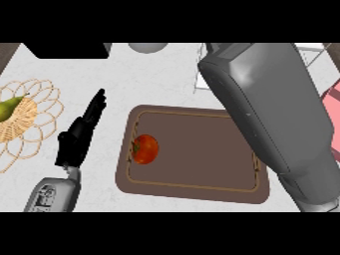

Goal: Pick the sweet potato from the tray and place it in the tiered shelf

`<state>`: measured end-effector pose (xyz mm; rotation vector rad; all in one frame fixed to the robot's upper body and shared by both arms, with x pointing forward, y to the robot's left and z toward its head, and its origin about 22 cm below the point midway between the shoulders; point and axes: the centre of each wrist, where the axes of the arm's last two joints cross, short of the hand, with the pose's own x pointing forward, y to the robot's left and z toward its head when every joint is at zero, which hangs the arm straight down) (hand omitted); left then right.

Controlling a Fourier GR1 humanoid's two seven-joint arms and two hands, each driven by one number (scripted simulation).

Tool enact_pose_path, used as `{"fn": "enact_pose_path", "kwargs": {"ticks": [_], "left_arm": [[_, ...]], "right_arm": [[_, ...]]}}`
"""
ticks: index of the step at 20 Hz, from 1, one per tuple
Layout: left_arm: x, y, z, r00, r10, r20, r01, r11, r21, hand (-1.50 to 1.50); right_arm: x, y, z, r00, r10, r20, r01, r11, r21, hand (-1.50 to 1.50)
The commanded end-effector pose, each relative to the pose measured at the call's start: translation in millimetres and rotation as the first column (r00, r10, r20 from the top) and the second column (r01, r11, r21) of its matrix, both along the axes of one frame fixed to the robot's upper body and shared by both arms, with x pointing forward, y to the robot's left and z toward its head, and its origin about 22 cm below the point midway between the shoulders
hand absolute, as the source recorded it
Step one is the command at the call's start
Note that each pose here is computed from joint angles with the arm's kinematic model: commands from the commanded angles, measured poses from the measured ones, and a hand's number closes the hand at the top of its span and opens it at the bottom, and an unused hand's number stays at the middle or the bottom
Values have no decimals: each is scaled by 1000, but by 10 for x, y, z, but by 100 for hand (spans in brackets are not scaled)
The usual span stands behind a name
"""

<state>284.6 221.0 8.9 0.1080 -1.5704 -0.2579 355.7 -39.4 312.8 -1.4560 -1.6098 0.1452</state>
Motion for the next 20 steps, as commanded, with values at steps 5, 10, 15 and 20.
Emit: {"fn": "enact_pose_path", "kwargs": {"ticks": [5, 10, 15, 20], "left_arm": [[-105, 53, -24, 1000, -25, 12, 25, 1000, -3, 0], [5, 26, 170, 1000, -7, 13, 7, 1000, 3, 0], [33, 5, 124, 1000, -27, 17, 27, 1000, -4, 0], [13, 50, 27, 1000, -25, 14, 25, 1000, 11, 0]], "right_arm": [[445, -553, -188, 993, -117, -30, 116, 993, -36, 150], [594, -482, -305, 992, -127, 2, 125, 975, -183, 150], [728, -370, -540, 993, -115, 13, 115, 980, -161, 150], [724, -700, -565, 983, -48, 178, 27, 993, 117, 150]]}}
